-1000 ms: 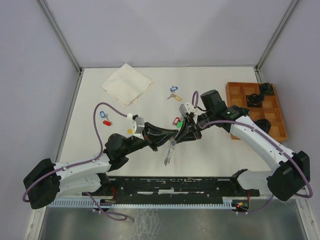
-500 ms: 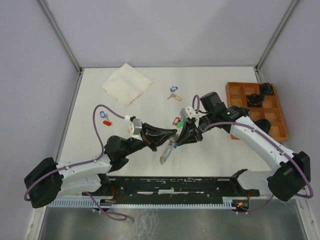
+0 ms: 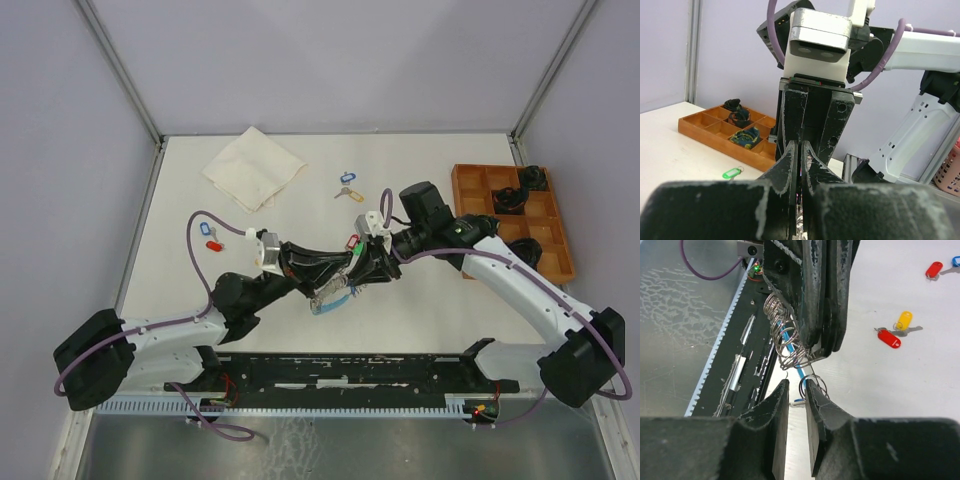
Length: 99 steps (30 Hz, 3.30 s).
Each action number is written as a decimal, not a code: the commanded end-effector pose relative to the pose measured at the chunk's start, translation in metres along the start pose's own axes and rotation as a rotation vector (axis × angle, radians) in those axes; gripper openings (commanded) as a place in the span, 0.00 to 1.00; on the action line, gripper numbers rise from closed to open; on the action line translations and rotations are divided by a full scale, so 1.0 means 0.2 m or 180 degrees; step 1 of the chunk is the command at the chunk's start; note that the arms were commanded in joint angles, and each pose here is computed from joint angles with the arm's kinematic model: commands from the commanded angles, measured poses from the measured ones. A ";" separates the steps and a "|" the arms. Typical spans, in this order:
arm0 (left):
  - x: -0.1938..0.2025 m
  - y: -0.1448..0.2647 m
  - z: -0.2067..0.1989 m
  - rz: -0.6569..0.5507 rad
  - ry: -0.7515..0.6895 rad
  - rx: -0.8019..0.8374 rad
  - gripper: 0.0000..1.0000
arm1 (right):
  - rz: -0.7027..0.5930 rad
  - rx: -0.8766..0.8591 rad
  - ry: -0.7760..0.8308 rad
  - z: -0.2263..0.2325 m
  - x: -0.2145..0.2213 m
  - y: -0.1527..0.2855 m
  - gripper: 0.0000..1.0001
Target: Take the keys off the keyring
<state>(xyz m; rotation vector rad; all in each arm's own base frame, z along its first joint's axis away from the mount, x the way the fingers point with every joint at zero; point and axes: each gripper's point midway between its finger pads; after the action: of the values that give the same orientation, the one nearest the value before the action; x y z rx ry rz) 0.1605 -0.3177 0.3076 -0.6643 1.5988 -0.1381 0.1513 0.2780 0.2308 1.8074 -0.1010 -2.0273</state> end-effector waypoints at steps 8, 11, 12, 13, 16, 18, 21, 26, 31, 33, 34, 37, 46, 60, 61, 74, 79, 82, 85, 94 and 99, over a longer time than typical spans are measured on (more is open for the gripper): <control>-0.16 -0.04 0.03 -0.0493 0.0327 -0.0217 0.03 | -0.0071 0.0351 0.0261 -0.07 -0.12 0.03 0.27; -0.16 -0.06 0.04 -0.0511 0.0389 -0.0259 0.03 | -0.0069 0.0439 0.0278 -0.08 -0.14 0.02 0.27; -0.16 -0.06 0.05 -0.0510 0.0403 -0.0275 0.03 | -0.0070 0.0462 0.0277 -0.09 -0.14 0.02 0.27; -0.16 -0.07 0.05 -0.0514 0.0418 -0.0304 0.03 | -0.0072 0.0473 0.0274 -0.09 -0.14 0.02 0.27; -0.16 -0.07 0.07 -0.0545 0.0463 -0.0382 0.03 | -0.0081 0.0490 0.0265 -0.09 -0.14 0.02 0.27; -0.16 -0.07 0.07 -0.0550 0.0480 -0.0399 0.03 | -0.0077 0.0529 0.0261 -0.10 -0.14 0.02 0.26; -0.16 -0.08 0.06 -0.0559 0.0496 -0.0402 0.03 | -0.0065 0.0593 0.0257 -0.11 -0.14 0.02 0.22; -0.16 -0.07 0.07 -0.0548 0.0488 -0.0439 0.03 | -0.0045 0.0640 0.0249 -0.12 -0.15 0.03 0.04; -0.12 -0.05 0.10 -0.0401 0.0381 -0.0537 0.03 | -0.0028 0.0645 0.0287 -0.10 -0.17 0.05 0.01; -0.09 -0.05 0.10 -0.0309 0.0338 -0.0562 0.03 | -0.0037 0.0608 0.0277 -0.09 -0.18 0.06 0.01; -0.06 -0.05 0.11 -0.0250 0.0319 -0.0574 0.03 | -0.0041 0.0580 0.0269 -0.08 -0.18 0.06 0.01; -0.01 -0.05 0.12 -0.0106 0.0265 -0.0593 0.03 | -0.0073 0.0520 0.0217 -0.06 -0.21 0.06 0.01; 0.10 -0.07 0.09 0.0247 0.0078 -0.0431 0.03 | -0.0111 0.0532 -0.0139 -0.07 -0.21 0.06 0.01; 0.02 -0.05 -0.04 0.0192 -0.0230 0.0078 0.03 | -0.0182 0.0149 -0.0005 0.06 -0.23 0.17 0.31; 0.02 -0.05 -0.05 0.0216 -0.0288 0.0124 0.03 | -0.0185 0.0140 -0.0004 0.06 -0.22 0.16 0.35; -0.05 -0.03 -0.11 0.0090 -0.0455 0.0398 0.03 | -0.0324 0.0094 -0.0154 -0.01 -0.14 0.09 0.51; -0.08 -0.02 -0.13 -0.0006 -0.0422 0.0423 0.03 | -0.0339 0.0109 -0.0170 -0.03 -0.12 0.08 0.48; -0.10 -0.02 -0.13 -0.0029 -0.0430 0.0426 0.03 | -0.0305 0.0079 -0.0081 -0.02 -0.12 0.09 0.39; -0.10 -0.02 -0.15 -0.0029 -0.0436 0.0503 0.03 | -0.0249 0.0075 0.0044 0.00 -0.10 0.09 0.33; -0.10 -0.02 -0.19 0.0013 -0.0466 0.0813 0.03 | -0.0146 -0.0115 0.0385 0.07 -0.04 0.04 0.38; -0.09 -0.03 -0.24 0.0030 -0.0380 0.1066 0.03 | -0.0061 -0.0005 0.0407 0.03 -0.02 0.02 0.42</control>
<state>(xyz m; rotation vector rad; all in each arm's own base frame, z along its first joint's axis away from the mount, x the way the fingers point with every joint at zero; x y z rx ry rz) 0.1340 -0.3278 0.2913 -0.3984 1.4915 -0.1685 0.1449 0.2722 0.2335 1.8712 -0.0486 -1.9665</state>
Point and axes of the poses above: each gripper's point midway between its finger pads, its own y axis back along the fingers, its own z axis along the line the jaws close on, x = y × z, and after that the axes turned 5 degrees about -y, right-handed
